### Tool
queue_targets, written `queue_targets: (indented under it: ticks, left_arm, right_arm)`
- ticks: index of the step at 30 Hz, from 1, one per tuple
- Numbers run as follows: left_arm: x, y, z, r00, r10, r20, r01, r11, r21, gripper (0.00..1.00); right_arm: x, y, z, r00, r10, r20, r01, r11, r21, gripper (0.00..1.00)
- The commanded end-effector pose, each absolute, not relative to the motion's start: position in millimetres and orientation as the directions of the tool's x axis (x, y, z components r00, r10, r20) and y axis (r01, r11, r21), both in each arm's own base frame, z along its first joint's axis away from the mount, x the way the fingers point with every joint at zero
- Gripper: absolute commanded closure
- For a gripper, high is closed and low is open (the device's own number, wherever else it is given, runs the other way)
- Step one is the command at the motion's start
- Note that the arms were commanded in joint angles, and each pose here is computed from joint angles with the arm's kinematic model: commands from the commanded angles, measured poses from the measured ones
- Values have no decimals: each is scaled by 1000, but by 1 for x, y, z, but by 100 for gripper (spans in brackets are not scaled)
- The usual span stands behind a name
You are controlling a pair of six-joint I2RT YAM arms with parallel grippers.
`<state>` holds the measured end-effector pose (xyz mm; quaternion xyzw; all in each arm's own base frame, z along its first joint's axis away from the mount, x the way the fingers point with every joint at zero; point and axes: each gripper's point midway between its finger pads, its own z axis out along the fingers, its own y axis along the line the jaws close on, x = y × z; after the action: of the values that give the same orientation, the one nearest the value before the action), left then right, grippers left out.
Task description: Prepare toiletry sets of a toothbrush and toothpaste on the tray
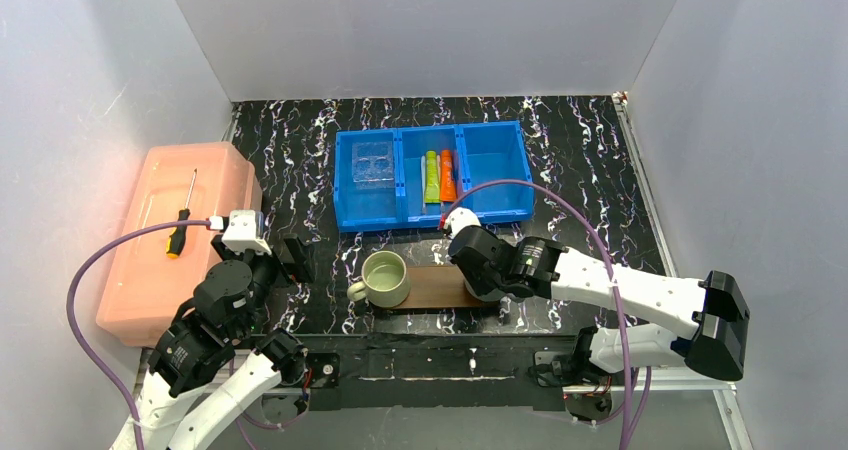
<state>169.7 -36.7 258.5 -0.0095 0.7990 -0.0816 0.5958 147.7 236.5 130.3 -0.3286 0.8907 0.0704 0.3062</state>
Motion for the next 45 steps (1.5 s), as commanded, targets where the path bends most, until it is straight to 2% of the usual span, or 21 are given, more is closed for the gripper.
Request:
queue_targets:
  ticks: [1,45]
  left_arm:
    - [171,-36,254,-305,-95,-948,70,990,-122,1]
    - [171,-35,255,-301,-98,-949,70,990,-124,1]
  right_arm:
    - [157,252,151,-560,-471,-681,-611,790,-43,99]
    - [149,255,123,-576,-529,-624,-621,779,-86,99]
